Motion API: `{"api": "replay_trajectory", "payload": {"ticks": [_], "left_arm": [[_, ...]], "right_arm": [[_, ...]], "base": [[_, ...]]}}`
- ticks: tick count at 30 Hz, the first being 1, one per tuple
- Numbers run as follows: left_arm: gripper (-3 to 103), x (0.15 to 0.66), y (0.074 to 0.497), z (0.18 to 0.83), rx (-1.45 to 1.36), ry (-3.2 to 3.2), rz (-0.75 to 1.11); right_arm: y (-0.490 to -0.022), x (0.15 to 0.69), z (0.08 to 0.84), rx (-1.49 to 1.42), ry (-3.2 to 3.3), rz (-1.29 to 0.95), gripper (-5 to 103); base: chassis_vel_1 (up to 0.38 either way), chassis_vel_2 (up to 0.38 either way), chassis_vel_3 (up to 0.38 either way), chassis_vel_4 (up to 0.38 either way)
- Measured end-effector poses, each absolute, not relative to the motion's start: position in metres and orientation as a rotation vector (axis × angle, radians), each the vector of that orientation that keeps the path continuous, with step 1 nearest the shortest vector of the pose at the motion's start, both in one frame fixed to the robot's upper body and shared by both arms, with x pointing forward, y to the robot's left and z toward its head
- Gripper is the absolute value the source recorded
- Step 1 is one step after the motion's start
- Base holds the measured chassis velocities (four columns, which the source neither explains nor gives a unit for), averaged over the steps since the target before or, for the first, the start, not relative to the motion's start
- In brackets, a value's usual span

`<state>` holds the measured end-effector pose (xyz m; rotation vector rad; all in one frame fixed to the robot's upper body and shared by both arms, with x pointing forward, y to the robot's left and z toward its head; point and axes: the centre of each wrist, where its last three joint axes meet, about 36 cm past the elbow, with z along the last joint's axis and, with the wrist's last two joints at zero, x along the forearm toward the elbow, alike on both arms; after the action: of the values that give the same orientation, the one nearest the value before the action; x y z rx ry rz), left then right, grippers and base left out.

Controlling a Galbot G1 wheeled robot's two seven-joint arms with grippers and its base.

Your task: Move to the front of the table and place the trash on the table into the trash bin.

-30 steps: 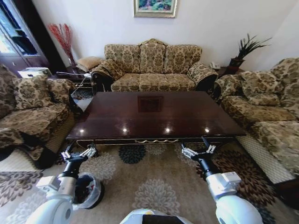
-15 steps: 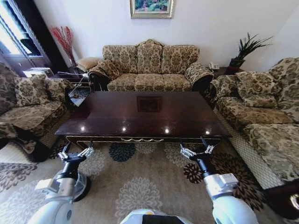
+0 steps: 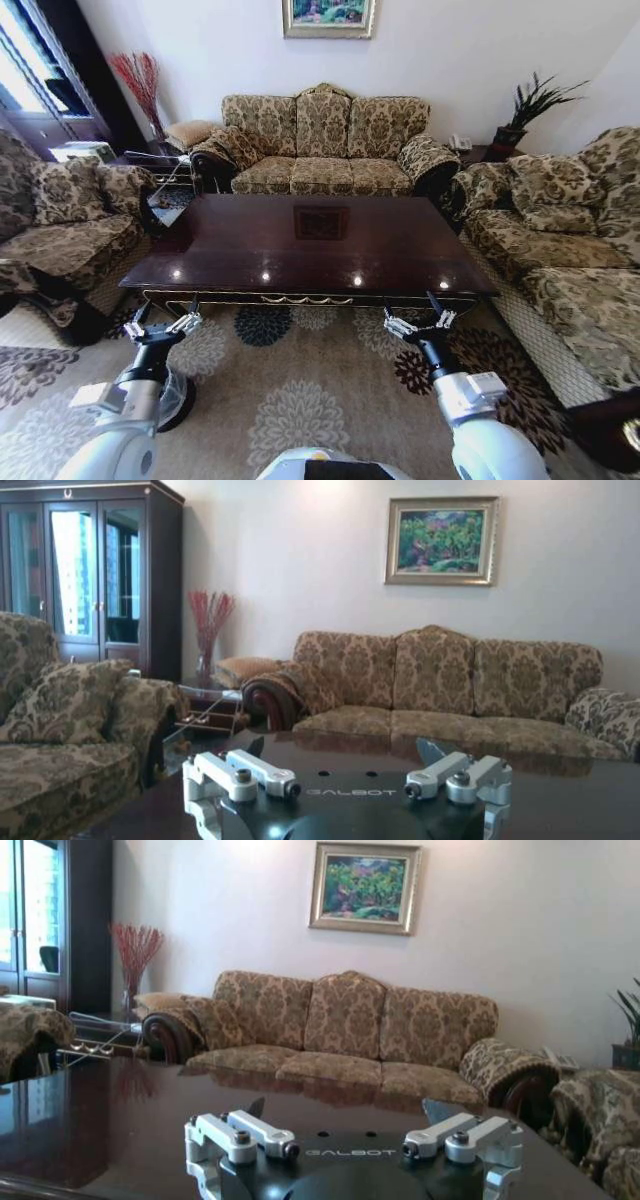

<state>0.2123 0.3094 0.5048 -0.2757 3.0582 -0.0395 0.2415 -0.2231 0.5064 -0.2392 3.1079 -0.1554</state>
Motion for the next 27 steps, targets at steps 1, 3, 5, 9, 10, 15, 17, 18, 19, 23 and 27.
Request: {"api": "replay_trajectory", "payload": {"ticks": [1, 3, 5, 9, 10, 15, 17, 18, 19, 23, 27], "left_arm": [[100, 0.2125, 0.3091, 0.5048, -0.275, 3.058, -0.037], [100, 0.2127, 0.3089, 0.5048, -0.274, 3.058, -0.034], [100, 0.2132, 0.3080, 0.5048, -0.272, 3.057, -0.031], [100, 0.2134, 0.3068, 0.5047, -0.271, 3.057, -0.032], [100, 0.2134, 0.3066, 0.5046, -0.272, 3.058, -0.032], [100, 0.2131, 0.3064, 0.5043, -0.274, 3.057, -0.033], [100, 0.2136, 0.3066, 0.5038, -0.273, 3.048, -0.042], [100, 0.2140, 0.3067, 0.5035, -0.274, 3.045, -0.045], [100, 0.2140, 0.3068, 0.5034, -0.274, 3.044, -0.046], [100, 0.2134, 0.3068, 0.5034, -0.275, 3.044, -0.050], [100, 0.2124, 0.3066, 0.5029, -0.280, 3.047, -0.053]], "right_arm": [[-0.2230, 0.2415, 0.5064, -0.240, 3.106, -0.157, 100], [-0.2227, 0.2415, 0.5064, -0.241, 3.104, -0.156, 100], [-0.2220, 0.2414, 0.5059, -0.249, 3.100, -0.153, 100], [-0.2206, 0.2413, 0.5046, -0.264, 3.098, -0.150, 100], [-0.2202, 0.2412, 0.5043, -0.270, 3.097, -0.149, 100], [-0.2188, 0.2417, 0.5030, -0.279, 3.093, -0.147, 100], [-0.2183, 0.2423, 0.5023, -0.279, 3.093, -0.145, 100], [-0.2181, 0.2426, 0.5017, -0.279, 3.092, -0.144, 100], [-0.2180, 0.2428, 0.5013, -0.280, 3.091, -0.143, 100], [-0.2178, 0.2443, 0.5001, -0.281, 3.079, -0.134, 100], [-0.2194, 0.2469, 0.5001, -0.270, 3.072, -0.110, 100]], "base": [[0.000, 0.000, 0.000, 0.000], [0.000, 0.000, 0.000, 0.000], [0.000, 0.000, 0.000, 0.000], [0.000, 0.000, 0.000, 0.000], [0.000, 0.000, 0.000, 0.000], [0.023, 0.018, -0.022, -0.025], [0.074, 0.089, -0.071, -0.074], [0.106, 0.113, -0.087, -0.129], [0.106, 0.119, -0.127, -0.129], [0.135, 0.136, -0.140, -0.149], [0.136, 0.134, -0.121, -0.095]]}}
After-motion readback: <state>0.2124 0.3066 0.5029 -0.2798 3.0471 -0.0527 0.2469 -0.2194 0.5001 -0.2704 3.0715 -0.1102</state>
